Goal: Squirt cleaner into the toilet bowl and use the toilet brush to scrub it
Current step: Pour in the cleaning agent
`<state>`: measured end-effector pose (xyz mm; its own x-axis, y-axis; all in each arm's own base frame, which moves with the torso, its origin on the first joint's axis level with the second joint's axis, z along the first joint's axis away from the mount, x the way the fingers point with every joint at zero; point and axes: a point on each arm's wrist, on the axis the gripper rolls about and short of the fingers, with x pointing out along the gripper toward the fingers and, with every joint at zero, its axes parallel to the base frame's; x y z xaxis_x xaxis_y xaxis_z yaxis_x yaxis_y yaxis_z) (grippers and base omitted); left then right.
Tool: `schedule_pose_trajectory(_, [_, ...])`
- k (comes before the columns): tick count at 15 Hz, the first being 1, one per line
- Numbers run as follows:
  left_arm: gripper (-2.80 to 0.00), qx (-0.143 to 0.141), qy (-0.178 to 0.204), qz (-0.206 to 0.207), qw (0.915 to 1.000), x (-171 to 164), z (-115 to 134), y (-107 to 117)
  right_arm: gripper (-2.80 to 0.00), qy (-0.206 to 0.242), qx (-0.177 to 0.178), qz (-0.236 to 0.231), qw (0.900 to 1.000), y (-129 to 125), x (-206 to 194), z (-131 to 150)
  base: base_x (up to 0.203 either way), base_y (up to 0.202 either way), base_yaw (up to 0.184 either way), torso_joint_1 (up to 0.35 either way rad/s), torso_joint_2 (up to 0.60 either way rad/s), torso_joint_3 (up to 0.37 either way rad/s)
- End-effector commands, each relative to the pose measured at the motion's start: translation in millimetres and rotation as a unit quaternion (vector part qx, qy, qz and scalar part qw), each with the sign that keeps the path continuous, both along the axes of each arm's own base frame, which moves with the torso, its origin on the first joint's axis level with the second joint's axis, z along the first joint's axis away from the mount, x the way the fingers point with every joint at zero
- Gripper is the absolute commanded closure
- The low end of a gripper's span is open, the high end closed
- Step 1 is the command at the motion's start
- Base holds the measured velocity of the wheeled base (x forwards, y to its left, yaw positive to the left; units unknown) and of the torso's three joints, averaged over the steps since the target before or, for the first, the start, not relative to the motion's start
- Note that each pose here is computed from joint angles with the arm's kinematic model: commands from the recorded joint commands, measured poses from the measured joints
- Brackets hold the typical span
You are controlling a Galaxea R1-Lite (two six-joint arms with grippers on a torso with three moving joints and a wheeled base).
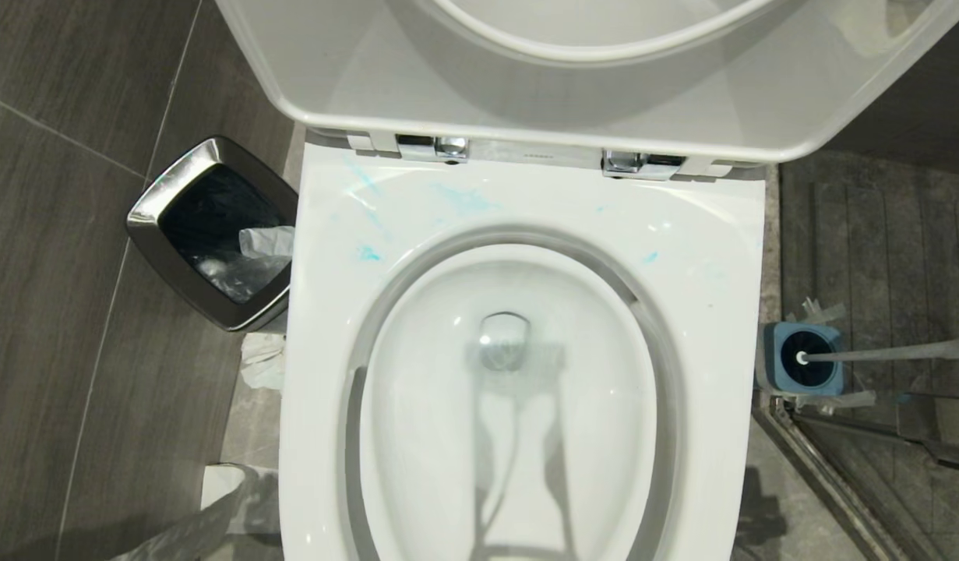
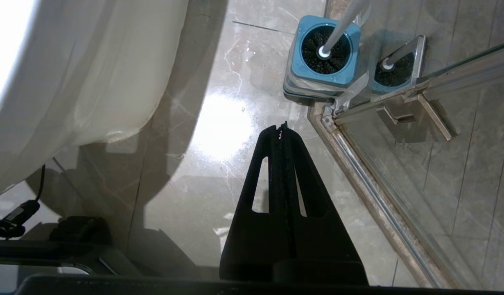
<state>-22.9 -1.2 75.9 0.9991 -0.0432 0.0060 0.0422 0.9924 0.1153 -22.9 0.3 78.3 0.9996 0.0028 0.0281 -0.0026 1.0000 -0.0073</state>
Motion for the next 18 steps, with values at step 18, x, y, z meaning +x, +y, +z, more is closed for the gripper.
schedule_pose_trajectory(18, [0.0, -0.001, 0.005, 0.0, 1.0, 0.7, -2.1, 0.0, 0.0, 0.004, 0.0, -0.001, 1.0, 0.0, 0.9, -3.1, 0.0, 0.0, 0.0, 0.002, 0.06, 0.062])
